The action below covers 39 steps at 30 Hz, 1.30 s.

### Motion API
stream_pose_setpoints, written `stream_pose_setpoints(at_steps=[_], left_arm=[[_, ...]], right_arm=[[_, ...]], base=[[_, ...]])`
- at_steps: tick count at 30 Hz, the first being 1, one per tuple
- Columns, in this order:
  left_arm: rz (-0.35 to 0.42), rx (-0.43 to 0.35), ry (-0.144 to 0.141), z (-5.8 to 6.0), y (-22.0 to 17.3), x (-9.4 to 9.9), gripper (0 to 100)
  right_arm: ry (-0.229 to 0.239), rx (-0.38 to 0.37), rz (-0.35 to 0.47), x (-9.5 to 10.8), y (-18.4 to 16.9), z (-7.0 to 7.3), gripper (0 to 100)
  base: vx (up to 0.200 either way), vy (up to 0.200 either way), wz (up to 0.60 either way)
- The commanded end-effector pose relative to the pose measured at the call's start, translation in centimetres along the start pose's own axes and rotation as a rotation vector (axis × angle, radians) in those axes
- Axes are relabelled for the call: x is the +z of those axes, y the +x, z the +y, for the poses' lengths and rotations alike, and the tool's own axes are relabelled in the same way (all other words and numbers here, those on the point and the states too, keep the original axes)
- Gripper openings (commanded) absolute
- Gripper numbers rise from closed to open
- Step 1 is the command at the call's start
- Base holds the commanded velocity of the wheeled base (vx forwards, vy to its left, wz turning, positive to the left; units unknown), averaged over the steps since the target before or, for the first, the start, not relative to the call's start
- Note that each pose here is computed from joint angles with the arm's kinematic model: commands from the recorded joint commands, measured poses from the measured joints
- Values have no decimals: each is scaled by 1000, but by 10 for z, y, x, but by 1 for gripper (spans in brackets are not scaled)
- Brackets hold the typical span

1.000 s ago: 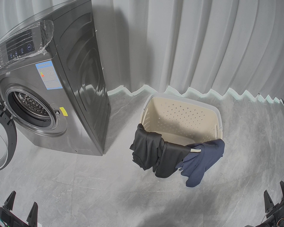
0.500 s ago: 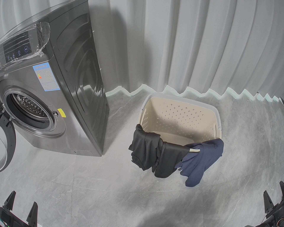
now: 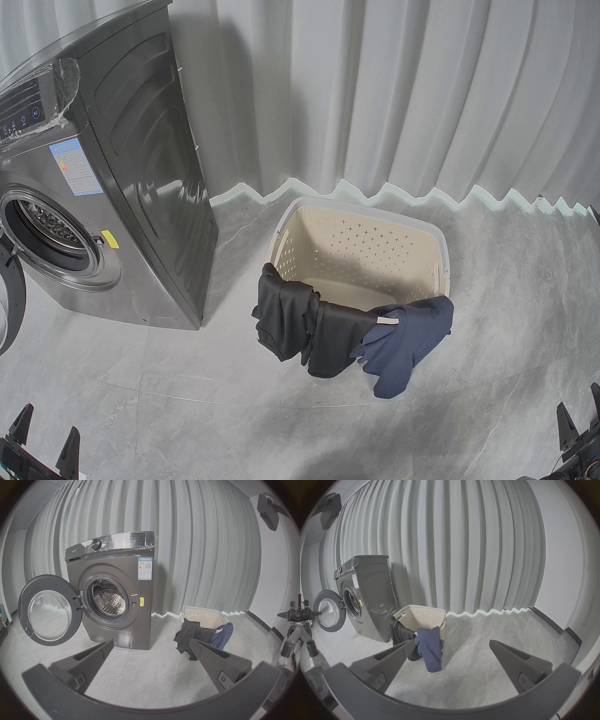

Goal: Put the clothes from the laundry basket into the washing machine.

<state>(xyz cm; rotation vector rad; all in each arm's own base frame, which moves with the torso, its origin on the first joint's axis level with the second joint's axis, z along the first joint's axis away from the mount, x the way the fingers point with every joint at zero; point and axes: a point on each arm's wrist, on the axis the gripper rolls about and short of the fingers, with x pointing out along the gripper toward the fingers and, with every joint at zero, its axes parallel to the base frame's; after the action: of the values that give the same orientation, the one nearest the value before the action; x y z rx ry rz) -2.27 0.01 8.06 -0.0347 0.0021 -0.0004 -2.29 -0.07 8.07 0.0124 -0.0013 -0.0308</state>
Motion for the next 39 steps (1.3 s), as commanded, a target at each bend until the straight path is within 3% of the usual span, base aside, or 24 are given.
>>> stream_pose_setpoints(at_steps=[1,21,27,39], left_arm=[[1,0,-1,0,0,-5,100],[1,-1,1,0,0,-5,100],[1,-1,1,0,0,-5,100],[3,-1,1,0,0,-5,100]], right_arm=[[0,0,0,-5,0,0,100],[0,2,0,-5,0,0,100],[0,2,0,-5,0,0,100],[1,2,1,-5,0,0,100]], base=[[0,0,0],[0,0,0],[0,-200,0],[0,0,0]])
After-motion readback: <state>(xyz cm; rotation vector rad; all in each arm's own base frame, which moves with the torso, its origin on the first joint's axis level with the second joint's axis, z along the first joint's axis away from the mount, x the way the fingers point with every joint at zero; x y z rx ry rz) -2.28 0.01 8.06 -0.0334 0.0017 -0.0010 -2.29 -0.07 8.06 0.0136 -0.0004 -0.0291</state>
